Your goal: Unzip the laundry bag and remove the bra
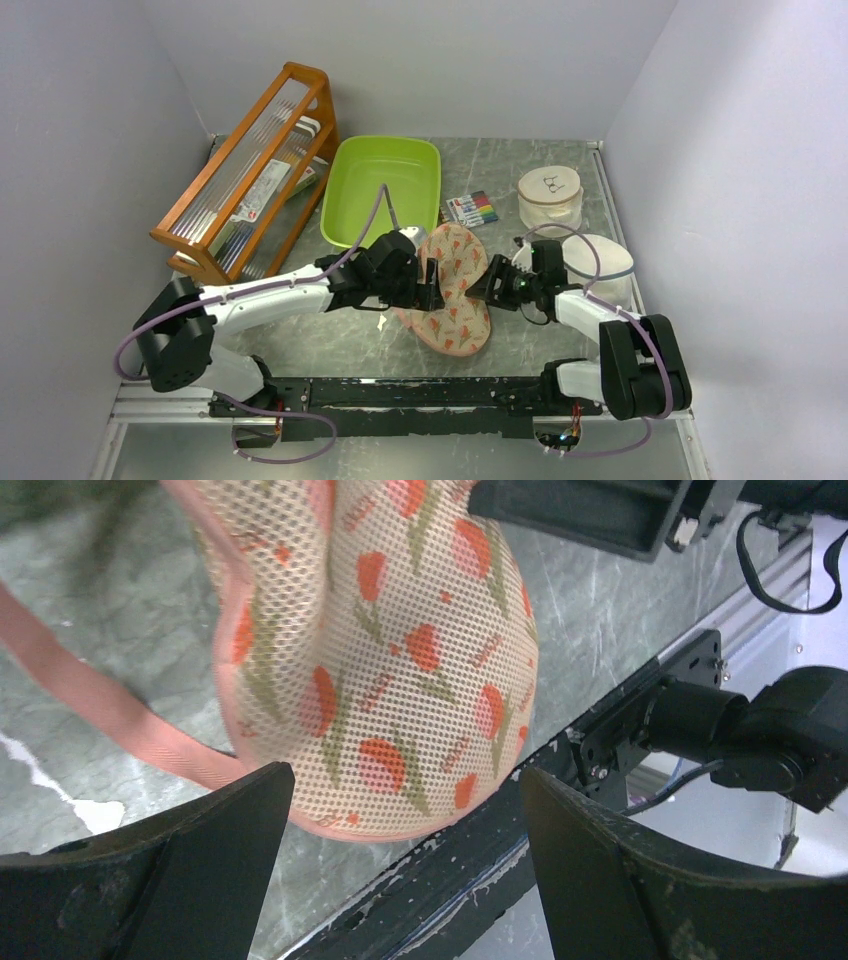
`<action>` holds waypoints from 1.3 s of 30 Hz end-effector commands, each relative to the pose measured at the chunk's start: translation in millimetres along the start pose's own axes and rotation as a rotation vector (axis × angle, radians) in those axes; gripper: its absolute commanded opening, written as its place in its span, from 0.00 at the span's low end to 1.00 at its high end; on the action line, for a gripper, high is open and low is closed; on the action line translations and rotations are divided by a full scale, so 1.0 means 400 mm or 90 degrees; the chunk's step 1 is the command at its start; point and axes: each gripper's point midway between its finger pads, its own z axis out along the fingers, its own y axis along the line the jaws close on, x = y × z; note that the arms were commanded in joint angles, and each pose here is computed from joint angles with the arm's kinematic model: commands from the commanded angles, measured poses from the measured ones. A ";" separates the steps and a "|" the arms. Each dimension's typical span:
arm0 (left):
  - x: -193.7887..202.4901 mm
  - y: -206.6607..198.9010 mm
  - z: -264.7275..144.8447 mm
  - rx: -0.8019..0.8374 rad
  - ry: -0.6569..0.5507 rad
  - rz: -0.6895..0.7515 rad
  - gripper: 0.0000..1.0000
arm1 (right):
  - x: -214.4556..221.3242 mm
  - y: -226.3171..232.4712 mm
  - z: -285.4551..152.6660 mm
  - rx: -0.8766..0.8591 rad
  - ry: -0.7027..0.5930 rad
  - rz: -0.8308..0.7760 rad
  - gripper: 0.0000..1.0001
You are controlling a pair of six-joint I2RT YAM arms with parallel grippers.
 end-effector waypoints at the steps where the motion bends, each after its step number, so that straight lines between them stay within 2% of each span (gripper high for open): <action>1: -0.032 0.028 -0.045 -0.022 -0.052 -0.005 0.96 | 0.075 0.103 0.011 -0.104 0.058 -0.017 0.60; 6: -0.055 -0.006 -0.132 0.058 -0.124 -0.005 0.96 | 0.170 0.299 -0.011 -0.266 0.090 -0.036 0.60; 9: -0.060 -0.003 -0.173 0.073 -0.155 -0.012 0.96 | 0.172 0.356 -0.017 -0.289 0.071 -0.070 0.64; 13: -0.039 0.040 -0.176 0.015 -0.130 -0.004 0.96 | 0.130 0.294 -0.003 -0.173 0.021 -0.076 0.69; 16: -0.026 0.037 -0.164 0.007 -0.094 0.017 0.96 | 0.093 0.307 -0.035 -0.196 -0.050 -0.072 0.74; 18: -0.020 0.027 -0.152 0.013 -0.074 0.036 0.96 | 0.061 0.292 -0.052 -0.165 -0.089 -0.073 0.75; 27: -0.029 -0.017 -0.071 -0.011 -0.035 0.125 0.96 | -0.131 0.163 -0.197 0.086 -0.297 -0.095 0.80; 29: -0.032 -0.022 -0.040 -0.030 -0.025 0.140 0.96 | -0.145 0.151 -0.218 0.096 -0.313 -0.100 0.79; 32: -0.038 -0.042 0.002 -0.061 -0.023 0.173 0.96 | -0.149 0.170 -0.224 0.042 -0.305 -0.108 0.74; 35: -0.061 -0.081 0.039 -0.089 -0.041 0.217 0.96 | -0.158 0.133 -0.229 0.068 -0.304 -0.095 0.70; 39: -0.068 -0.108 0.101 -0.113 -0.052 0.290 0.96 | -0.163 0.090 -0.230 0.080 -0.295 -0.082 0.71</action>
